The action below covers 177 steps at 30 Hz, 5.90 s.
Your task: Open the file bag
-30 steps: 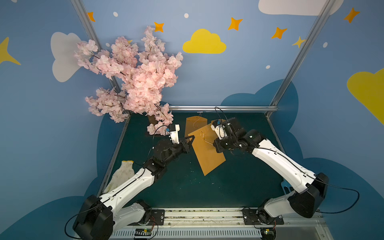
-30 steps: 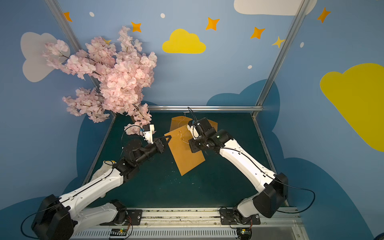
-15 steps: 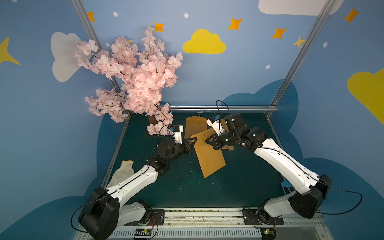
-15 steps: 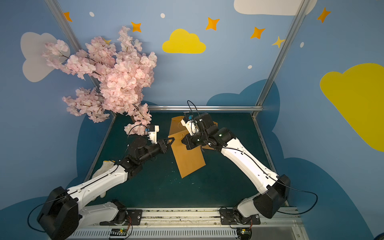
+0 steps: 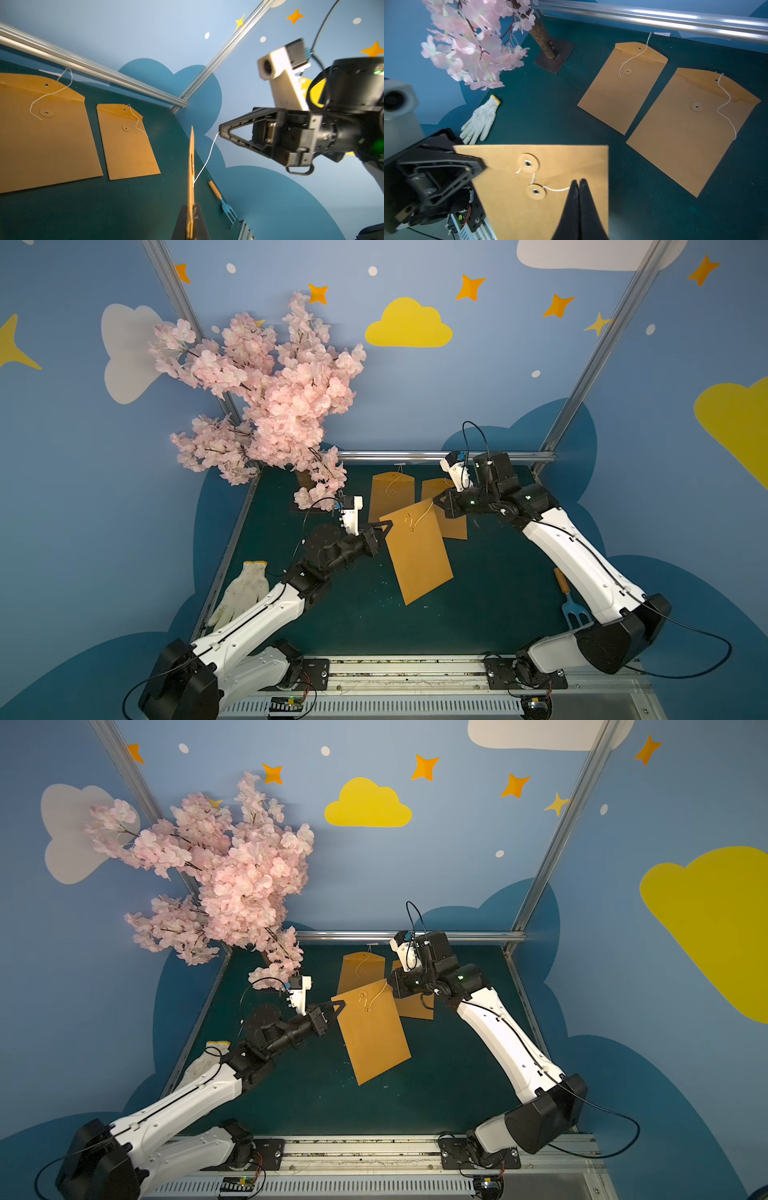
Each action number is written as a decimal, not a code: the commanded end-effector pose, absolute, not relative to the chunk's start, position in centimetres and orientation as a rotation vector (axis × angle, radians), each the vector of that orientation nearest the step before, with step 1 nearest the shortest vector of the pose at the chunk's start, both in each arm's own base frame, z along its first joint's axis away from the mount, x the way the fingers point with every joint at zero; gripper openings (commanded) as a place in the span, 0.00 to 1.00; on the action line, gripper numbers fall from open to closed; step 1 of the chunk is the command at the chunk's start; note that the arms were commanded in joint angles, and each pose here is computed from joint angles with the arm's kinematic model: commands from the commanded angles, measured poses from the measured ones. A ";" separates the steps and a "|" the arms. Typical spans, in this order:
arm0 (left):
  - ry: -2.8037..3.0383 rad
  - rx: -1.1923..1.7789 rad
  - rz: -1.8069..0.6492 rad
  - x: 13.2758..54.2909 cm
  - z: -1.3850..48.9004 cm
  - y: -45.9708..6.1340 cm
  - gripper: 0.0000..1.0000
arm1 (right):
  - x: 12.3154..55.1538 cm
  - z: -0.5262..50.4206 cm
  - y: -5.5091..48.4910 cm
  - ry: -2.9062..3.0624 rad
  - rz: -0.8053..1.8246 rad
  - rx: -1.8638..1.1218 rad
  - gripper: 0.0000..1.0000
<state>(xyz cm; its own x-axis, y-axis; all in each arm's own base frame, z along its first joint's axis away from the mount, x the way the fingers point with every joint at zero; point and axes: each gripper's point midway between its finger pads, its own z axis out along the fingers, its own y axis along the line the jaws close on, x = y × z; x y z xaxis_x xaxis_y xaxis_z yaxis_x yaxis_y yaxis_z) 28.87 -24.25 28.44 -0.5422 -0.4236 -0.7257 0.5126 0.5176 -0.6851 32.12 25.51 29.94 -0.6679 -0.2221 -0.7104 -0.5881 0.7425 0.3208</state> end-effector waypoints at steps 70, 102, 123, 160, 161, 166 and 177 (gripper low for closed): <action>1.928 0.140 -1.232 28.8 25.8 -24.8 0.02 | 33.1 32.8 24.9 2.218 0.719 -0.624 0.00; 1.723 -0.232 -1.133 35.2 30.7 -15.9 0.03 | 25.2 26.8 30.3 2.318 0.855 -0.902 0.00; 1.827 -0.181 -1.201 35.2 28.6 -16.7 0.03 | 24.4 32.7 32.3 2.179 0.929 -0.965 0.00; 1.870 0.095 -1.201 29.5 26.9 -23.5 0.03 | 33.6 31.9 22.0 2.284 0.593 -0.649 0.00; 1.862 0.081 -1.198 29.5 27.1 -23.2 0.02 | 33.5 31.5 21.8 2.290 0.592 -0.644 0.00; 1.813 0.013 -1.214 30.0 28.3 -20.9 0.02 | 33.2 29.6 20.4 2.332 0.578 -0.607 0.00; 1.837 0.037 -1.274 29.4 28.1 -20.5 0.02 | 33.5 29.5 19.8 2.316 0.616 -0.557 0.00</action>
<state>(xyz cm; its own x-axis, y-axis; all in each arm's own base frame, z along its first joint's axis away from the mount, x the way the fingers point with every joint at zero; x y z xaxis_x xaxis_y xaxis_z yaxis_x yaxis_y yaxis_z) 29.82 -20.27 28.27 -0.5978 -0.4398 -0.6702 0.4606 0.4958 -0.7362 33.11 19.96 27.42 -0.7224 -0.2531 -0.6435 -0.5287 0.8019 0.2781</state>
